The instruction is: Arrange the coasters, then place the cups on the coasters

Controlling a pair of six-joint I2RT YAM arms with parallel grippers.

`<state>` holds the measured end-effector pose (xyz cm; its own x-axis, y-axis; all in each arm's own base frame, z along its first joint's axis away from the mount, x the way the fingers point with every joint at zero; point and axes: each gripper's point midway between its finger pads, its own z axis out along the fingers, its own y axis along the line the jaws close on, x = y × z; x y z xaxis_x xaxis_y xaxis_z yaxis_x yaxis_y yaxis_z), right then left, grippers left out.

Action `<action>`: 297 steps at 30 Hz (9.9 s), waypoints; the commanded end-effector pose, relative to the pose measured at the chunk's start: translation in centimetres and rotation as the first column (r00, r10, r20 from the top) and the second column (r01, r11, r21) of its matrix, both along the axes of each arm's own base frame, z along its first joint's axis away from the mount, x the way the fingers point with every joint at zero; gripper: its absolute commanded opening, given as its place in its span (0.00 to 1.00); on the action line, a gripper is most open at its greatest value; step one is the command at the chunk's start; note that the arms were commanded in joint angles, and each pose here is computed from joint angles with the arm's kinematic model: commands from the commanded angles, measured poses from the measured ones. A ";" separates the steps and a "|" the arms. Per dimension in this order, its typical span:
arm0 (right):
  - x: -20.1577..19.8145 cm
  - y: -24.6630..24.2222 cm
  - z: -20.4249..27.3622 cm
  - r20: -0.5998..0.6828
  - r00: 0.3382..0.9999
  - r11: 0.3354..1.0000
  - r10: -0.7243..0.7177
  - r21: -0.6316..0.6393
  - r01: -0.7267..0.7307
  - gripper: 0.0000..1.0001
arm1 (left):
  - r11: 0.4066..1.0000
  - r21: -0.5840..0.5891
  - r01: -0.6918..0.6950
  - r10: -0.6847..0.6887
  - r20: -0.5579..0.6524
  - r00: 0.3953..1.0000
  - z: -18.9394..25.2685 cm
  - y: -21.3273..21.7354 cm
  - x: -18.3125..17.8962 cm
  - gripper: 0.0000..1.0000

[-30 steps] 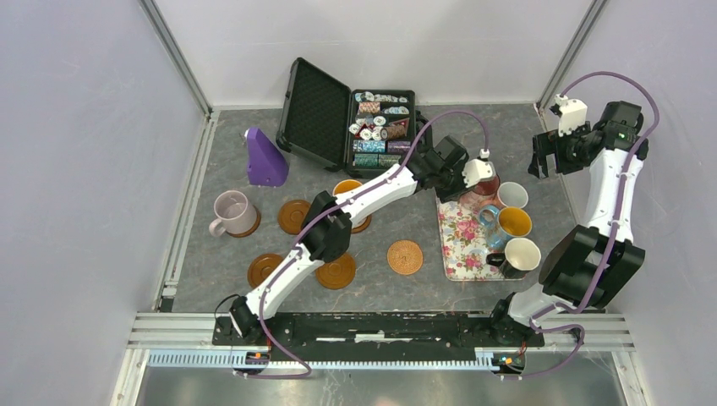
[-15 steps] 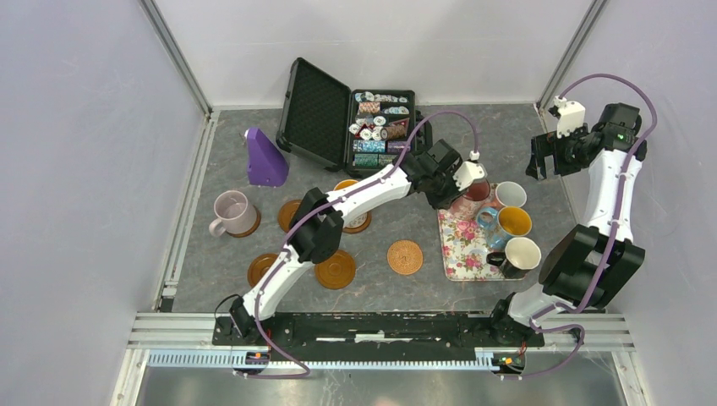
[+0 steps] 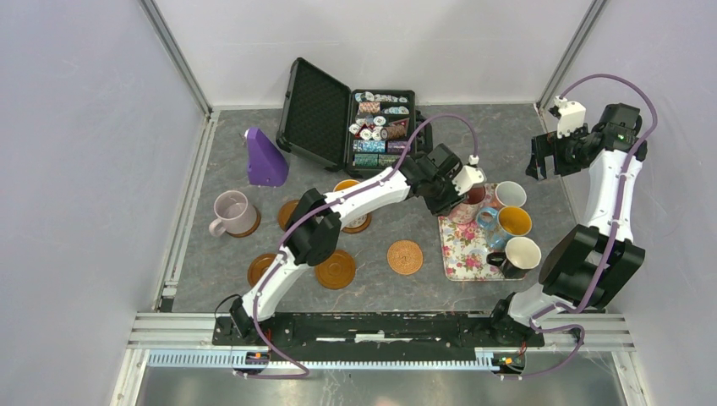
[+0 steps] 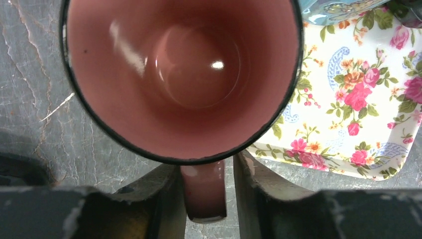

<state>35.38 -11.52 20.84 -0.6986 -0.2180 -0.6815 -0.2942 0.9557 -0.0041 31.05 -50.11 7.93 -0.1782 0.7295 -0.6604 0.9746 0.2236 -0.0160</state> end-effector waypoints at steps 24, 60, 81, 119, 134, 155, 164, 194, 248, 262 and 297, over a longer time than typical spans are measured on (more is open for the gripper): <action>-0.5 0.5 1.8 0.062 0.998 1.000 0.011 0.023 -0.013 0.98 | 0.959 -0.200 -0.202 0.213 0.035 0.976 6.7 -2.8 2.0 0.02; 1.6 5.4 2.7 0.120 0.985 0.985 0.125 0.108 -0.138 0.98 | 0.739 -0.489 -0.463 0.567 0.080 0.820 27.4 33.4 4.1 0.02; 2.1 7.2 2.7 0.093 0.982 0.983 0.167 0.062 -0.173 0.98 | 0.800 -0.220 -0.559 0.596 0.176 0.784 9.6 44.1 -1.1 0.02; 1.1 7.0 1.8 0.069 0.987 0.988 0.148 0.044 -0.151 0.98 | 0.849 -0.125 -0.513 0.528 0.214 0.822 0.9 45.1 0.0 0.27; 1.2 7.0 1.9 0.066 0.985 0.986 0.160 0.039 -0.162 0.98 | 0.876 -0.061 -0.479 0.482 0.169 0.860 0.9 45.3 -3.9 0.59; 0.6 5.1 2.4 -0.045 0.983 0.981 0.178 -0.064 -0.181 0.98 | 0.935 -0.118 -0.335 0.348 0.104 0.932 19.2 39.2 0.3 1.00; -2.4 -2.1 0.0 -0.224 0.954 0.943 0.200 -0.221 -0.249 0.99 | 0.993 -0.118 0.002 0.012 0.116 0.993 17.8 23.8 -1.5 1.00; -7.3 1.3 -11.0 -0.323 0.890 0.947 0.321 0.127 -0.296 0.52 | 0.894 -0.296 0.336 -0.276 0.229 0.934 8.0 -5.4 -1.9 0.82; -8.2 7.0 -11.5 -0.243 0.895 0.915 0.374 0.253 -0.314 0.67 | 0.913 -0.052 0.406 -0.393 0.160 0.905 -1.2 -6.5 -7.5 0.16; -6.2 6.0 -9.4 -0.211 0.919 0.932 0.333 0.224 -0.286 0.88 | 0.911 -0.301 0.280 -0.229 0.193 0.954 7.7 -6.4 -5.9 0.02; -4.8 4.9 -7.3 -0.170 0.944 0.954 0.281 0.151 -0.257 0.98 | 0.961 -0.275 0.023 0.039 0.218 0.975 11.9 22.7 -10.3 0.02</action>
